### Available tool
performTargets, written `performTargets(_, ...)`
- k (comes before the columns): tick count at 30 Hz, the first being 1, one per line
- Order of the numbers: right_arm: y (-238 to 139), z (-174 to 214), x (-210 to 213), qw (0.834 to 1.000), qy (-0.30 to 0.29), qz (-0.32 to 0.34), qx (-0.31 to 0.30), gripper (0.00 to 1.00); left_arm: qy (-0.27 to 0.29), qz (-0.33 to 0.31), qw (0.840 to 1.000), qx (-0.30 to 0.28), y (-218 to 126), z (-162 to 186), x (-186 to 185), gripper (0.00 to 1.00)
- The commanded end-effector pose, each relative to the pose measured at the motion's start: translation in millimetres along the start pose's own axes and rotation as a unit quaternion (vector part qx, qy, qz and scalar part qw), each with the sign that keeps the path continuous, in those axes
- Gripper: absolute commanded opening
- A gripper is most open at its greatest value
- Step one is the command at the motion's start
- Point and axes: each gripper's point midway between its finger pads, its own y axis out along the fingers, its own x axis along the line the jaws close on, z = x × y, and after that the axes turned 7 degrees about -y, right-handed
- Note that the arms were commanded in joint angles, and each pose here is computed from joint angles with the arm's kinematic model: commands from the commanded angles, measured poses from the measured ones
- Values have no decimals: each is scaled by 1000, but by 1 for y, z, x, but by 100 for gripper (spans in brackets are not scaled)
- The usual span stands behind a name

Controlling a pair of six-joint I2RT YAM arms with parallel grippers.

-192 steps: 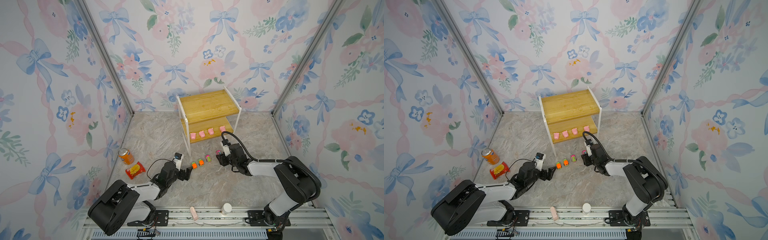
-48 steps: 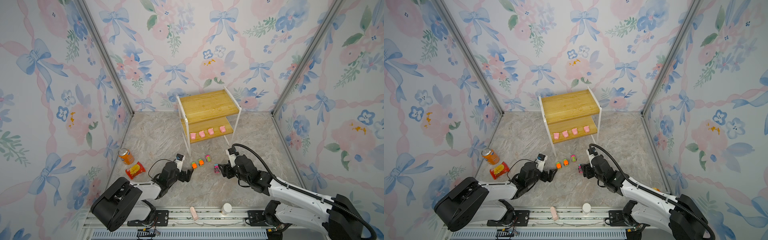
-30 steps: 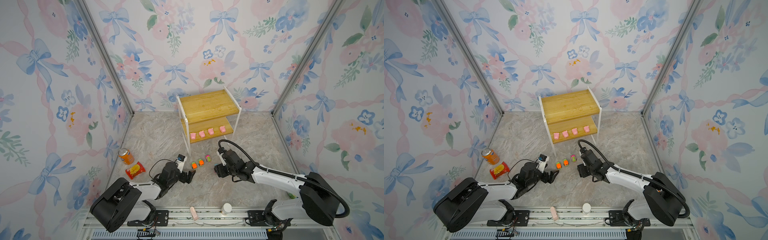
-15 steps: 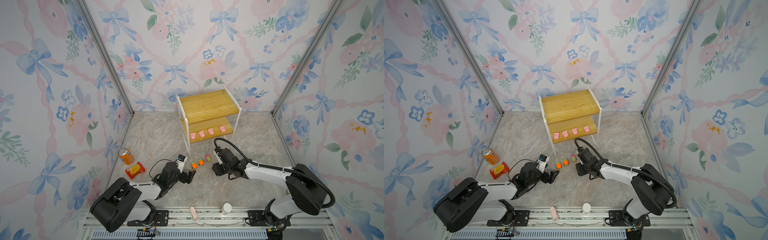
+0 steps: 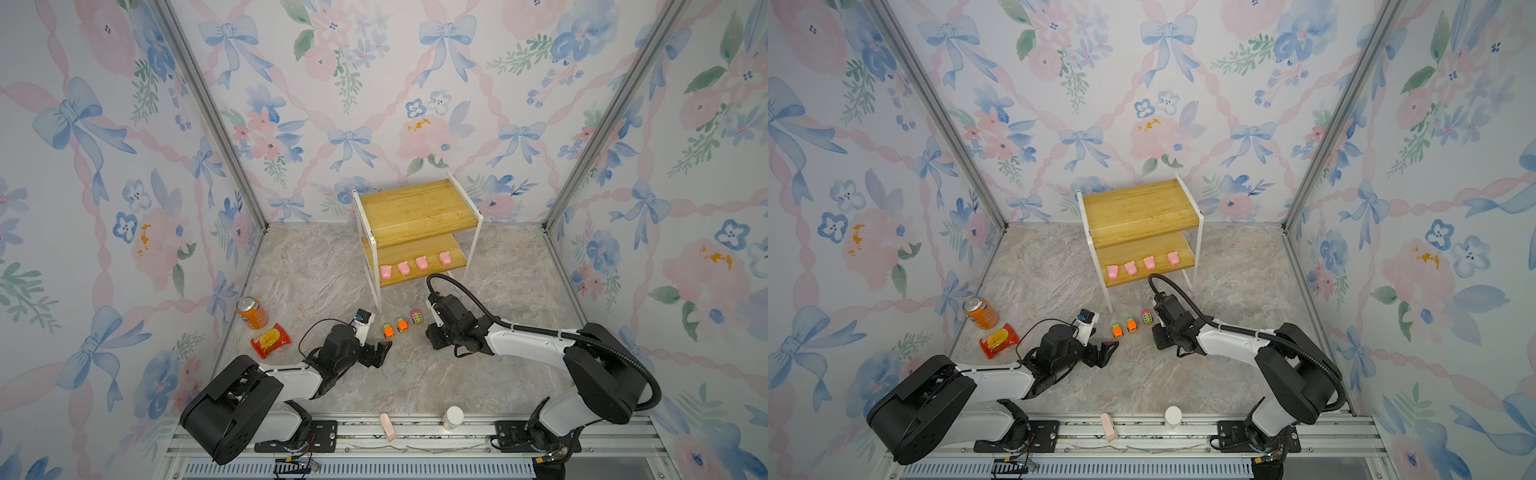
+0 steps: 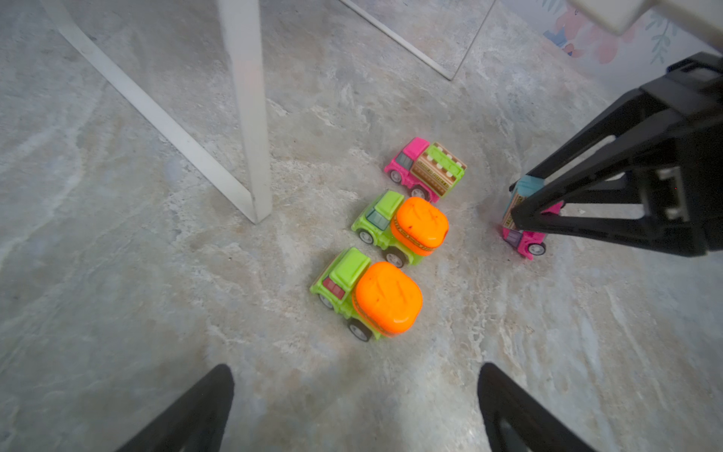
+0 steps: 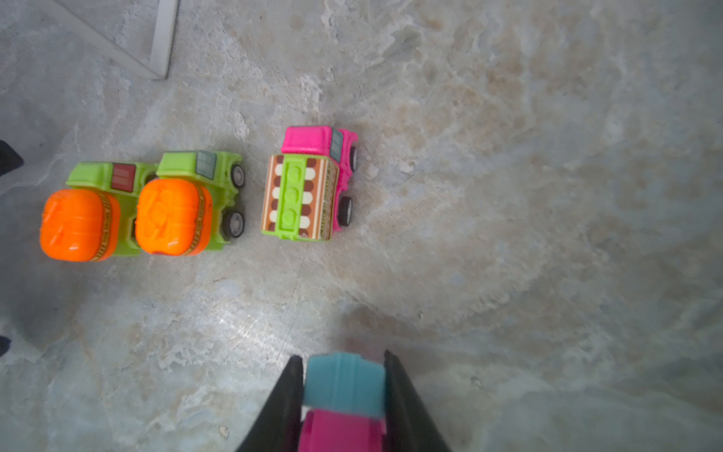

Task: Place and organize the plastic toys onto the shelf
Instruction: 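Lower the right gripper onto the pink-and-blue truck, grasp and lift it, then raise the truck with the right gripper while the left gripper reaches toward it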

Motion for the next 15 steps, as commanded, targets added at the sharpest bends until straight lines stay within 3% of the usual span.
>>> performTargets(1, -15, -9, -1, 999, 19, -22, -30, 23, 15, 23, 1000, -5, 0, -8, -11, 98)
performTargets(8, -53, -18, 5, 995, 30, -68, -63, 21, 27, 70, 997, -13, -7, -14, -30, 98)
performTargets(15, -124, -43, 22, 985, 17, -122, -117, 22, 60, 187, 980, -43, -30, -39, -77, 98)
